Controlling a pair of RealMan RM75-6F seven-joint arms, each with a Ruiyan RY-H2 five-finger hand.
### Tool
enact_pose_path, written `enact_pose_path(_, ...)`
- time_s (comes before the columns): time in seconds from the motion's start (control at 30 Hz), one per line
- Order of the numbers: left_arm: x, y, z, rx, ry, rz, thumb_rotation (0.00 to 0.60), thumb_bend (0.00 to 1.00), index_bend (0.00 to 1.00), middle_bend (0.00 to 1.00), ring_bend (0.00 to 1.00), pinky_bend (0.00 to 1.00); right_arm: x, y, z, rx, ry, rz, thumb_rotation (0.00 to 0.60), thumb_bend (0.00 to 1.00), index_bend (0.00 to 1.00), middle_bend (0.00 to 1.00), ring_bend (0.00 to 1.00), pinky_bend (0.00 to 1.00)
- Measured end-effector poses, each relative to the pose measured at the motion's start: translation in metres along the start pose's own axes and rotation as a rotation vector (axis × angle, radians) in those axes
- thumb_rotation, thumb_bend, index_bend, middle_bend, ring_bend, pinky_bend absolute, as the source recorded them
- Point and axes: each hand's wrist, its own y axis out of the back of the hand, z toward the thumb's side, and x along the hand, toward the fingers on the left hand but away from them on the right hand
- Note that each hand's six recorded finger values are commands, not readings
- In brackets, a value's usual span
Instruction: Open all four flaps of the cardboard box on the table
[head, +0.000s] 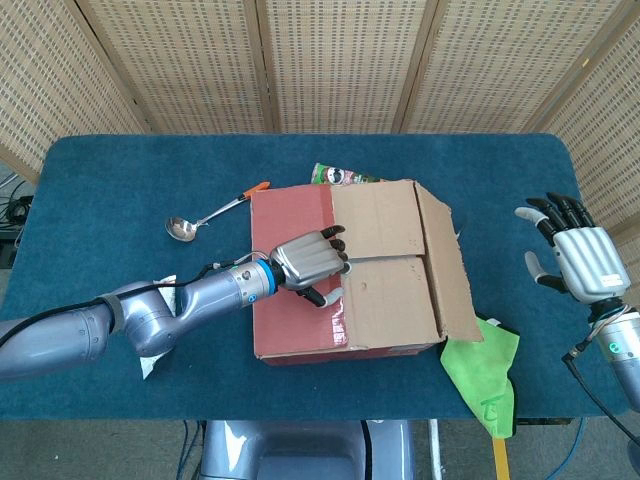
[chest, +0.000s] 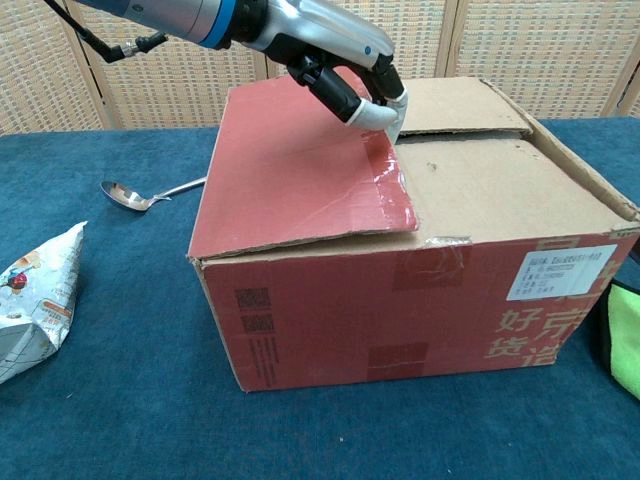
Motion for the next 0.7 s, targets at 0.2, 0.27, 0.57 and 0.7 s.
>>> enact_pose_path(0.2, -0.007, 0.004, -0.005, 0.007, 0.016, 0.014, 0.176, 0.54, 0.40, 0.45, 0.26, 0.00, 0.000, 0.002, 0.000, -0.005, 0.000, -0.008, 0.600, 0.52, 0.18, 0.14, 0.00, 0.06)
enact_pose_path(0.27, -0.010, 0.007, -0.005, 0.008, 0.019, 0.022, 0.177, 0.54, 0.40, 0.45, 0.26, 0.00, 0.000, 0.002, 0.001, -0.005, 0.002, -0.008, 0.600, 0.52, 0.18, 0.14, 0.00, 0.06)
enact_pose_path(0.57, -0.034, 0.022, -0.008, 0.028, 0.030, 0.072, 0.174, 0.53, 0.43, 0.47, 0.27, 0.00, -0.002, 0.003, 0.002, -0.008, 0.005, -0.012, 0.600, 0.51, 0.18, 0.14, 0.00, 0.06)
enact_pose_path(0.7, -0.048, 0.029, -0.011, 0.043, 0.040, 0.097, 0.174, 0.53, 0.43, 0.47, 0.27, 0.00, -0.003, 0.002, 0.002, -0.013, 0.005, -0.012, 0.600, 0.50, 0.18, 0.14, 0.00, 0.06)
